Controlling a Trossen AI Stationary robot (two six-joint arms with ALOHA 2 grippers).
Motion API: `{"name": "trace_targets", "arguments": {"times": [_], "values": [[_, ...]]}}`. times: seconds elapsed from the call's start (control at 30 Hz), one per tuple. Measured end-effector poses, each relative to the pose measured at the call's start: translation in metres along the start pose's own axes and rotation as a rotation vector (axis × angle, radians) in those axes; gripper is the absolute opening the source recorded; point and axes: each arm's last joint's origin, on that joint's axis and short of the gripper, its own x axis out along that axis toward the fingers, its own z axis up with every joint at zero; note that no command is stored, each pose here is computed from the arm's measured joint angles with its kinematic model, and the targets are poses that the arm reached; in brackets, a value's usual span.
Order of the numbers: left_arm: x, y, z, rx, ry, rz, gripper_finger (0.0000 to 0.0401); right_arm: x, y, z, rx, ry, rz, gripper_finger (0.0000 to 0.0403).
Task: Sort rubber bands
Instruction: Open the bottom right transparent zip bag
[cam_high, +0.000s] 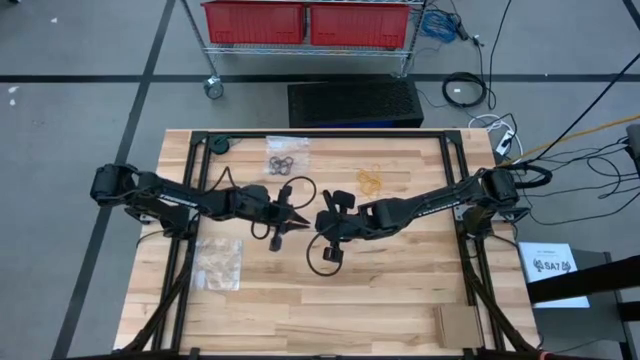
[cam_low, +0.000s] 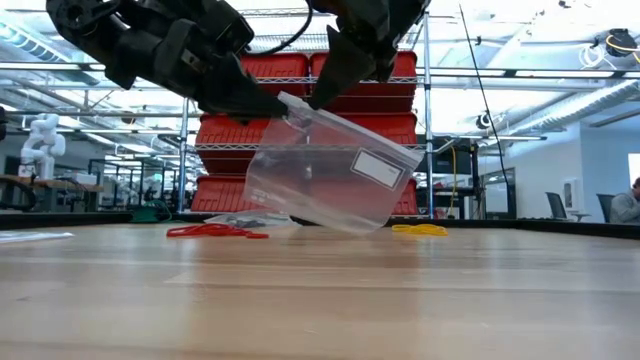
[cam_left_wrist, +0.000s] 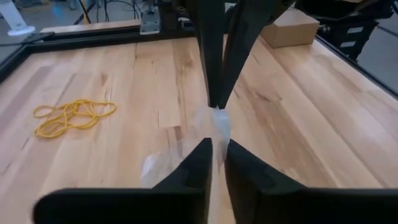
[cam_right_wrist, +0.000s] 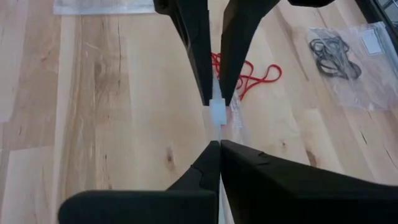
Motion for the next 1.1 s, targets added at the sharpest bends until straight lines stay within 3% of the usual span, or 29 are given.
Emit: {"name": "trace_targets", "arguments": {"times": [0.1,0.27,0.47,0.77,1.1], "values": [[0.0,0.0,0.0,0.023,0.001,0.002,0.0009,0.0,0.0,0.0,0.005,0.002,0.001,0.0],[0.0,0.0,0.0,0.047,0.001,0.005,0.0005,0.0,-0.002,-0.001,0.029,0.015,-0.003,0.0007],[0.0,0.0,0.0,0.05,0.001,0.006,0.0004,0.003,-0.011,0.0,0.108,0.024,-0.005,0.0057],[0.0,0.0,0.0,0.051,0.003,0.007,0.0003,0.008,-0.021,0.01,0.155,-0.011,0.131,0.0125],[0.0,0.0,0.0,0.05,0.003,0.006,0.0002,0.009,-0.025,0.012,0.164,-0.02,0.167,0.011]]}}
